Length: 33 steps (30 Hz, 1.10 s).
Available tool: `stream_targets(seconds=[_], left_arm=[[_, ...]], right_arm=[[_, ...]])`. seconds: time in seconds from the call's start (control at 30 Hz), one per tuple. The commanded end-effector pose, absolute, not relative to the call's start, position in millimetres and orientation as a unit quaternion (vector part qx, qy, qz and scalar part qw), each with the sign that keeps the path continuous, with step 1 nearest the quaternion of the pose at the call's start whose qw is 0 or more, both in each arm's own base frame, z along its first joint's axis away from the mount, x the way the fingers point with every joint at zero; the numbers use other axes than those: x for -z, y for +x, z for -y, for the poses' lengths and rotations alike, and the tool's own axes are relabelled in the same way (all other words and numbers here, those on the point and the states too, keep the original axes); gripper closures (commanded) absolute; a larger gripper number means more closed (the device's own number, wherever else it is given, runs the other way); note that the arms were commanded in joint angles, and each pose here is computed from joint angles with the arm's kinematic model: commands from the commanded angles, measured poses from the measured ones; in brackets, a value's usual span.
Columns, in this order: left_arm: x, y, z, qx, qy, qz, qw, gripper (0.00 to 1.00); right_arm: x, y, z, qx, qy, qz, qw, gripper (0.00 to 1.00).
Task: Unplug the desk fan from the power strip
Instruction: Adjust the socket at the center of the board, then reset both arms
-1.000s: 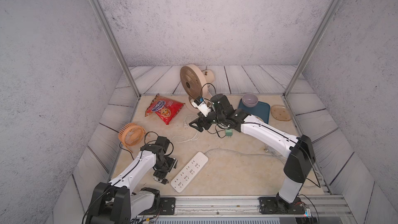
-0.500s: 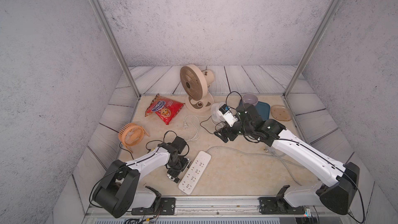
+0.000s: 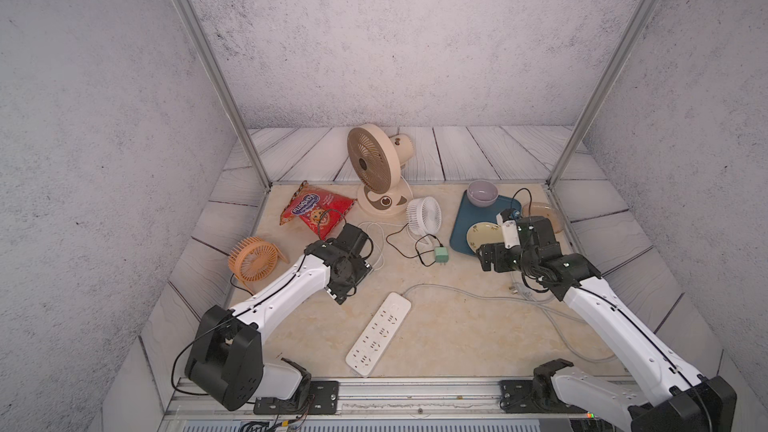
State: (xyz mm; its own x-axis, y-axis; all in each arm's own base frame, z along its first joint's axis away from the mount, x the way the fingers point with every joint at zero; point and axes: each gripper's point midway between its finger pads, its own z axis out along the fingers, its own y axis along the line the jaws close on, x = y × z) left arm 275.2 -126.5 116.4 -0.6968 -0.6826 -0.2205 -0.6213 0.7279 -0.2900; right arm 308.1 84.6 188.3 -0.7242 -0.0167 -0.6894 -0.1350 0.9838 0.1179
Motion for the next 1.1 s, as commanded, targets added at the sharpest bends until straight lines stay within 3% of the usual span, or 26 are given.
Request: stream_targets(seconds=[0.0, 0.13, 0.33, 0.57, 0.9, 1.07], left_arm=[[-161.9, 321.0, 71.3, 0.007, -0.266, -0.911, 0.314, 0.07], [-194.2, 374.1, 38.3, -0.027, -0.184, -0.886, 0.425, 0.02], [-189.7, 409.9, -12.2, -0.079, -0.144, -0.899, 0.407, 0.02], [-161.9, 420.0, -53.1, -0.11, -0.138, -0.896, 0.406, 0.02], [-100.9, 414.9, -50.7, -0.129, -0.049, -0.885, 0.444, 0.02], [-115.1, 398.0, -41.3, -0.1, -0.049, -0.854, 0.508, 0.02]], right_arm=[[-168.7, 332.7, -38.6, -0.033, 0.048, -0.916, 0.398, 0.01], [-141.7, 364.3, -10.1, 0.038, 0.038, -0.9, 0.432, 0.01], [-111.0, 406.9, -9.8, 0.046, -0.009, -0.861, 0.507, 0.01], [-96.1, 395.2, 9.9, 0.035, 0.025, -0.803, 0.594, 0.01], [-92.4, 399.6, 18.2, 0.025, 0.045, -0.816, 0.576, 0.01], [-91.7, 400.1, 18.6, 0.025, 0.046, -0.817, 0.574, 0.01]])
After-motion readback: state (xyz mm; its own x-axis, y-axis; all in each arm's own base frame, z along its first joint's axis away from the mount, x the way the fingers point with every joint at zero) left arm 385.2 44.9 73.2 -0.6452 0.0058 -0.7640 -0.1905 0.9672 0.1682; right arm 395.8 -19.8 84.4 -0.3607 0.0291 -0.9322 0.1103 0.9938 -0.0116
